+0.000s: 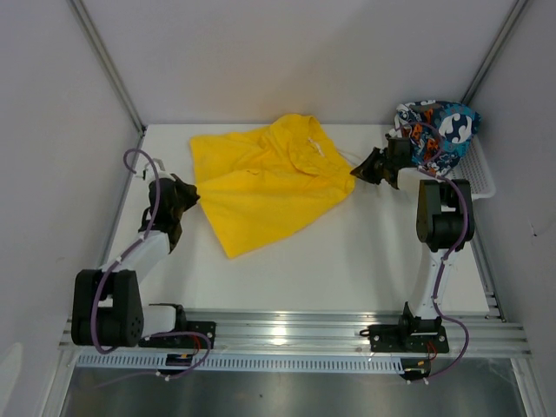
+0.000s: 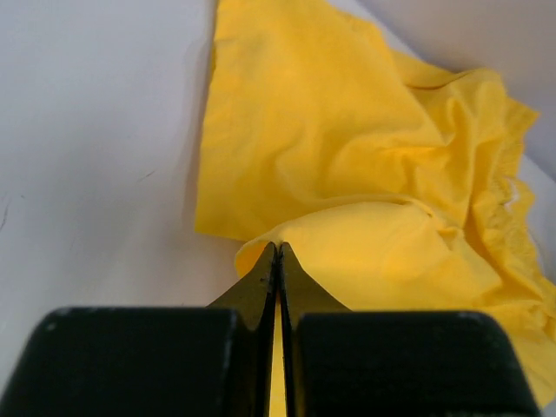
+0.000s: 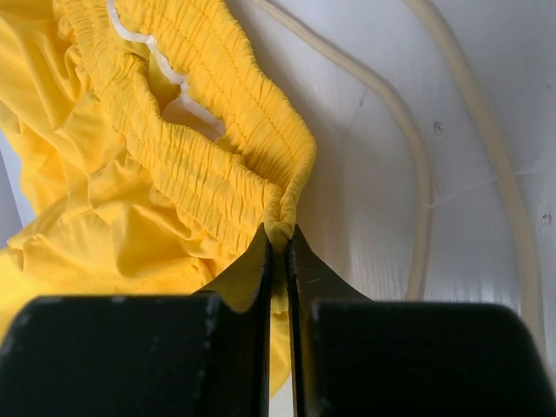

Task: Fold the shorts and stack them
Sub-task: Flatten the shorts out

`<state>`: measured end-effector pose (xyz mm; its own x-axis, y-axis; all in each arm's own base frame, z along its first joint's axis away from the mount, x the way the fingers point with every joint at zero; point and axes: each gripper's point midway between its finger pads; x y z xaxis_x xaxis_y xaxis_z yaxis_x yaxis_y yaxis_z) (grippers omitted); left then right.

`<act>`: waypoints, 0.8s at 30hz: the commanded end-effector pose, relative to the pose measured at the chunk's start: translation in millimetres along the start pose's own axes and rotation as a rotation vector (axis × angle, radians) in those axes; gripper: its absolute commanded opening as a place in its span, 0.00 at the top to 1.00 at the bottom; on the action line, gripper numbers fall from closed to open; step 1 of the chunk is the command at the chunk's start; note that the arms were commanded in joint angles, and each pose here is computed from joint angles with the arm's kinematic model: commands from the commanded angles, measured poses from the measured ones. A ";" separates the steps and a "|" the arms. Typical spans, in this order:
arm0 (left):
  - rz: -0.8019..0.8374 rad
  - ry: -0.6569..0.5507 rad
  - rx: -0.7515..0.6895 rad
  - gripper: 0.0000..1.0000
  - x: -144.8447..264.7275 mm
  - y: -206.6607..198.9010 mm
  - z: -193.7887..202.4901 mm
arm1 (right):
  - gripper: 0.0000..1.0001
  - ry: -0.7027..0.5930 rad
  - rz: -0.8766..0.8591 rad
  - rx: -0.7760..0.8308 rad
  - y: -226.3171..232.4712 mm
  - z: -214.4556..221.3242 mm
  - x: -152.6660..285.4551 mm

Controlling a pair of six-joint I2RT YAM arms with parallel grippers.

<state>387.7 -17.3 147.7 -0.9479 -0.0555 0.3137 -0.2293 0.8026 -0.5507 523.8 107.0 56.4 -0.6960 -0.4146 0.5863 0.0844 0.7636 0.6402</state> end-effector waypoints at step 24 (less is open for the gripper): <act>-0.253 0.062 0.048 1.00 -69.8 51.3 -48.4 | 0.82 -0.206 0.126 -0.105 53.7 18.9 64.6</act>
<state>437.6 48.3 111.8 -0.8183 -0.1970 0.5400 -0.4807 0.7496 -0.4550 435.0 126.7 89.5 -0.7632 -0.2516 0.5951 0.2749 0.7070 0.6516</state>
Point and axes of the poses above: each gripper's point midway between its finger pads, its own x axis back along the fingers, its own y axis along the line the jaws close on, z = x × y, and after that the axes turned 1 degree about x, right-handed
